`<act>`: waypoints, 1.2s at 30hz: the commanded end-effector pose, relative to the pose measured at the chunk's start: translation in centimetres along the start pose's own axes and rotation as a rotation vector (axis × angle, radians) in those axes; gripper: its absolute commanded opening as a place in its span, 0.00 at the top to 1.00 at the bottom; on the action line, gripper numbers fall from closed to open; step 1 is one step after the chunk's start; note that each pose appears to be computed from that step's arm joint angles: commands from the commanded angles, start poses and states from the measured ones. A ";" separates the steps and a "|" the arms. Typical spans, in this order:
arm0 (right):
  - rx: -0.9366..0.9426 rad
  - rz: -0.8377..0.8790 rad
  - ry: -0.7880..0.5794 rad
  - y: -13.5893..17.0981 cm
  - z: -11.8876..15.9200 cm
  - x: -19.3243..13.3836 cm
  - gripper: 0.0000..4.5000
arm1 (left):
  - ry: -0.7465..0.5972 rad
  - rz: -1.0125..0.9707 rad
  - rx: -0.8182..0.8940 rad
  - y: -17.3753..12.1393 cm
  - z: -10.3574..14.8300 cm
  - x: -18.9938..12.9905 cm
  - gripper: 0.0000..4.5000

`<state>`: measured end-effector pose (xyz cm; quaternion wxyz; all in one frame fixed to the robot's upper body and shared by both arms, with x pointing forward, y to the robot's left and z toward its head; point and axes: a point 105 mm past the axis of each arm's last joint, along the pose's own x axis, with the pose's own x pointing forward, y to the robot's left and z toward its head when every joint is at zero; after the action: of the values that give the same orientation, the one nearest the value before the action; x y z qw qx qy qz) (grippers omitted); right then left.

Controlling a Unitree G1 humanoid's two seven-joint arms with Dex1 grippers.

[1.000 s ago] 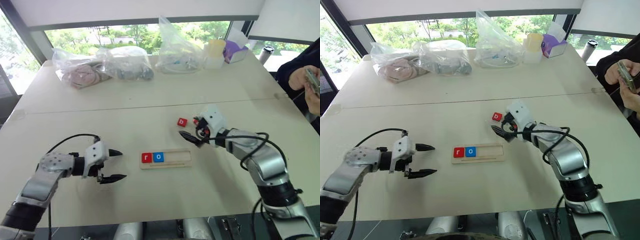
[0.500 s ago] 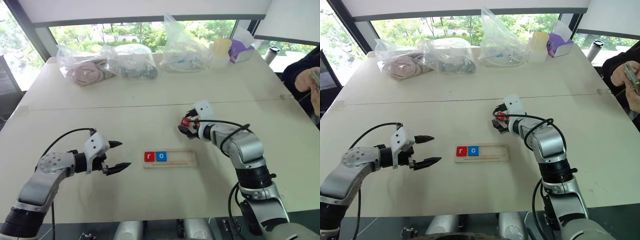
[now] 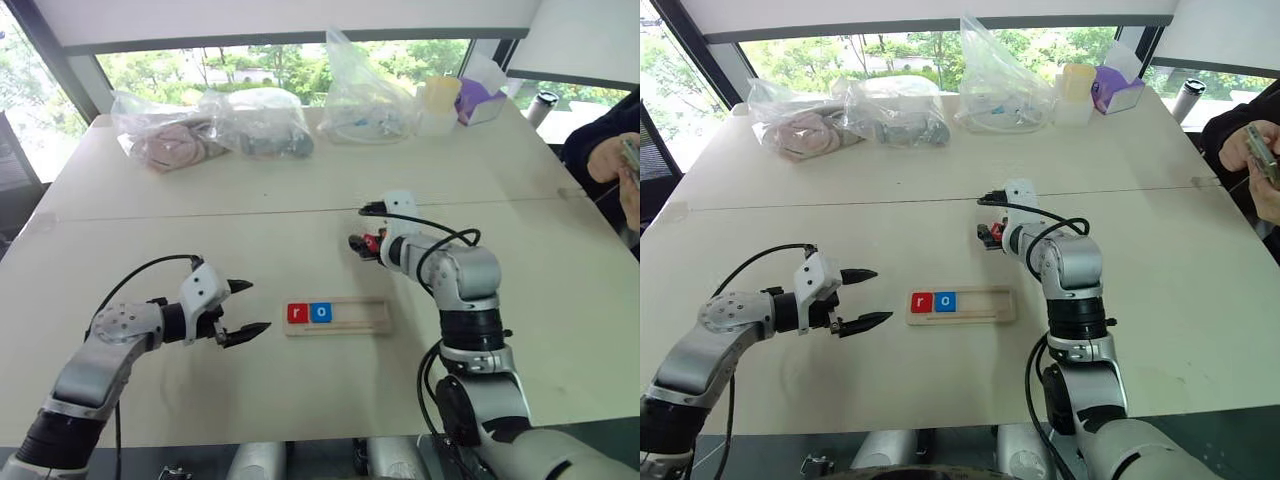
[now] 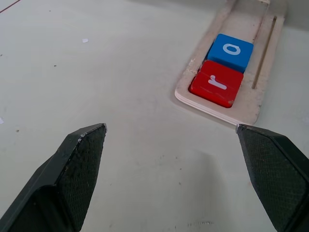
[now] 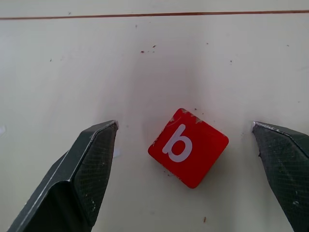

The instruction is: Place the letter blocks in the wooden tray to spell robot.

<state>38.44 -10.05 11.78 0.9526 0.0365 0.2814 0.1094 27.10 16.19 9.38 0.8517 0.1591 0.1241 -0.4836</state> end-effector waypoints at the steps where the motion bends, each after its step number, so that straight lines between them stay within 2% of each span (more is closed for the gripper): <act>1: 0.015 -0.017 -0.020 0.5 1.3 -0.4 0.00 | -0.017 0.002 0.026 0.1 0.6 0.2 0.01; 12: -0.076 -0.068 0.118 1.9 -1.0 -0.5 0.00 | -0.047 0.020 0.028 0.1 0.6 1.1 0.01; 25: -0.067 -0.201 0.134 2.2 -0.4 1.4 0.00 | -0.065 0.040 0.019 -0.4 0.6 2.0 0.01; 28: -0.079 -0.235 0.146 2.2 -0.5 1.8 0.19 | -0.069 0.048 0.018 -0.4 0.7 2.1 0.00; 33: -0.097 -0.245 0.160 2.4 -0.7 1.7 0.72 | -0.069 0.062 0.015 -0.5 0.5 2.2 0.00; 36: -0.096 -0.245 0.162 2.3 -0.7 1.5 0.74 | -0.070 0.069 0.013 -0.4 0.5 2.3 0.00</act>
<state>39.26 -7.05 11.42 0.9407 -0.0465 0.3355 0.0160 27.99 14.40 8.14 0.8720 0.1417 0.1060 -0.4564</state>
